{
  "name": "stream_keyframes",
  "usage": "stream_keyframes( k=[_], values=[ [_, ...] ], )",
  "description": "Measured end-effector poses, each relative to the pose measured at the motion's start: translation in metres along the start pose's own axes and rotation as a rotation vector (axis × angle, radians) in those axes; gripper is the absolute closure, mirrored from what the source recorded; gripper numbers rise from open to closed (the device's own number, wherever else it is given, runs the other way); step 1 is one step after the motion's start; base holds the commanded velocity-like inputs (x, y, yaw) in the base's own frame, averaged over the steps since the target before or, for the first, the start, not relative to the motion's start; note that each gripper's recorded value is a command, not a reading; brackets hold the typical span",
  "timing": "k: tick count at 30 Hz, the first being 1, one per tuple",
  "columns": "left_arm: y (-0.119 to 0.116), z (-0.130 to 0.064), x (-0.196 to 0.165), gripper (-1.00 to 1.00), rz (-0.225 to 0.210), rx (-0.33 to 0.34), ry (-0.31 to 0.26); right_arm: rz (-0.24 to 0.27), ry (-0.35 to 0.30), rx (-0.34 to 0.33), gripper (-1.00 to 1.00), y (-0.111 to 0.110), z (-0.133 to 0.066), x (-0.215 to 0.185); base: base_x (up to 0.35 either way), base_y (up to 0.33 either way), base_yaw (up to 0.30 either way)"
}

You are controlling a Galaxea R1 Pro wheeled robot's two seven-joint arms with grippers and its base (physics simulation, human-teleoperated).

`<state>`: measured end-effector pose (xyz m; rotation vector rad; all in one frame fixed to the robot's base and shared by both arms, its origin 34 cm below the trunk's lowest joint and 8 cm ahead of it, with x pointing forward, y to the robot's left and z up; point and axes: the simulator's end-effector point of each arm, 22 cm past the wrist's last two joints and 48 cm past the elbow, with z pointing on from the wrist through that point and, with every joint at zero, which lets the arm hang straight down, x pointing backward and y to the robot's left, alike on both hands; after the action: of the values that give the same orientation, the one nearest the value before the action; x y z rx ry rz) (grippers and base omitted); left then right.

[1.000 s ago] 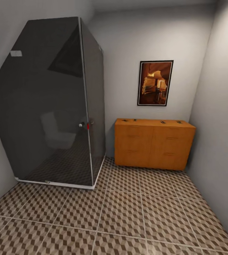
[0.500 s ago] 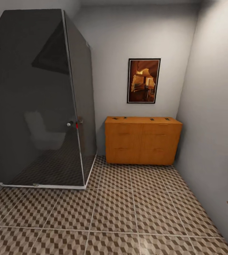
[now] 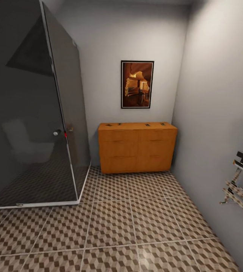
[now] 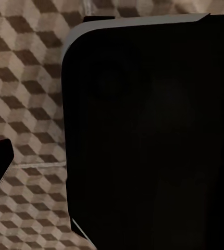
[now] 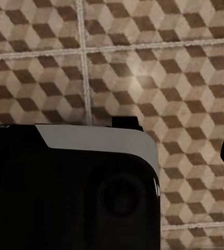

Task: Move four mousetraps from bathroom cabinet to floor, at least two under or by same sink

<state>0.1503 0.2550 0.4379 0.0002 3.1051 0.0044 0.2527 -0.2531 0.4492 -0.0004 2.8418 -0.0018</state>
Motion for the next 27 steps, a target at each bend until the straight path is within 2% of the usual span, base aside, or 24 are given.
stream_keyframes(
  k=[27],
  values=[
    [-0.0003, 0.0000, 0.0025, -1.00, 0.000, 0.000, 0.007, 0.000, 0.007, 0.001, -1.00, -0.0006, 0.0000, 0.0025, 0.000, 0.000, -0.275]
  ],
)
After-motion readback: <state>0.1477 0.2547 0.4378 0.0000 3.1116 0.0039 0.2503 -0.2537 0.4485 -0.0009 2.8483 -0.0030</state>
